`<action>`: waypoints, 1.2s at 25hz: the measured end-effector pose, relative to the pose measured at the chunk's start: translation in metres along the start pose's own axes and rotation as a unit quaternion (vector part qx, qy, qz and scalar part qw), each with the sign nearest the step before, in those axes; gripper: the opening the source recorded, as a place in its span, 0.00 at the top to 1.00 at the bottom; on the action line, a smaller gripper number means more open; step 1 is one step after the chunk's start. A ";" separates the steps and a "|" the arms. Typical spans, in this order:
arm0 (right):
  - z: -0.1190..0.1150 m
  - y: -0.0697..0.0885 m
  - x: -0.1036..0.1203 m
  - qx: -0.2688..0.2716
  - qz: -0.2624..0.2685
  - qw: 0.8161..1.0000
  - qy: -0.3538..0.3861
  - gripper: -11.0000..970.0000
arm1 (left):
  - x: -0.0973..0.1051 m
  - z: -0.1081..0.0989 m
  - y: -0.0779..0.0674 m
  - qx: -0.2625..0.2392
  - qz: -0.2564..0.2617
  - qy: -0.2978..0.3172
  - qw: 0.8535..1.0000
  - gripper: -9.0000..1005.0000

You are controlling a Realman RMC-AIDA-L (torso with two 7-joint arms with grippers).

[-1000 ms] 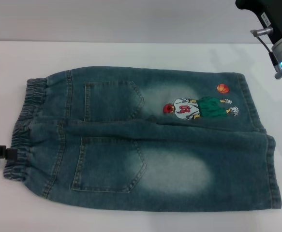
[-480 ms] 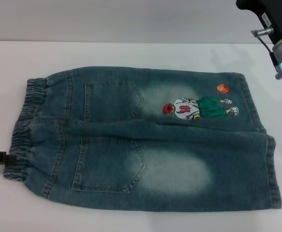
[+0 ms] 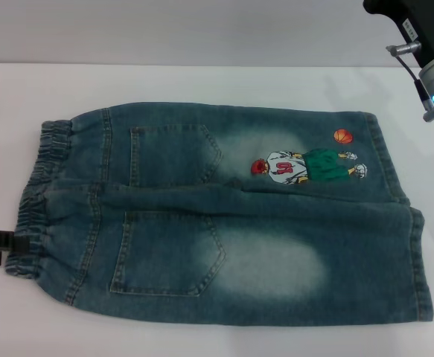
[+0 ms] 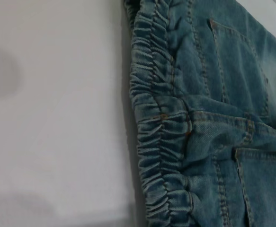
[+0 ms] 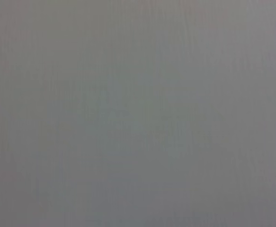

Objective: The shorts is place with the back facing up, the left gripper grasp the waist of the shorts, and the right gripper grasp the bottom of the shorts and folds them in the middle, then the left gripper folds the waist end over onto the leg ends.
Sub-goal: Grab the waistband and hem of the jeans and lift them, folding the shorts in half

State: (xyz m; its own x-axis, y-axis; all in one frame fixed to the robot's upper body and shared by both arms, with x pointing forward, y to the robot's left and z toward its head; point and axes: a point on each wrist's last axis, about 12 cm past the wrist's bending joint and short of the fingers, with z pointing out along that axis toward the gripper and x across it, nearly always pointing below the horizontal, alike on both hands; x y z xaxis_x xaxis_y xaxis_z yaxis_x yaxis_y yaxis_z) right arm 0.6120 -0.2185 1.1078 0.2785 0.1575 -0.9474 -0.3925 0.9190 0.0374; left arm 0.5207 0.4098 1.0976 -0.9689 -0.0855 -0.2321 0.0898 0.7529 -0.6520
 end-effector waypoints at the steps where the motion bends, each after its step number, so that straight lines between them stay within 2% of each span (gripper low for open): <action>1: 0.000 0.000 0.000 0.000 0.000 1.000 0.000 0.36 | 0.000 0.000 0.000 0.000 0.000 0.000 1.000 0.16; 30: -0.002 -0.001 0.001 0.001 0.001 1.000 0.002 0.36 | 0.005 0.007 0.003 -0.010 -0.005 0.010 1.000 0.16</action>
State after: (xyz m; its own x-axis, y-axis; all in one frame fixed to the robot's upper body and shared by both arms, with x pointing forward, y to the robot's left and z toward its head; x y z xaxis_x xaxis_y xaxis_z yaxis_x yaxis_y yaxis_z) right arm 0.6110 -0.2196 1.1065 0.2749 0.1582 -0.9484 -0.3917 0.9192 0.0398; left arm 0.5177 0.4070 1.0900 -0.9739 -0.0806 -0.2120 0.0758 0.7652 -0.6393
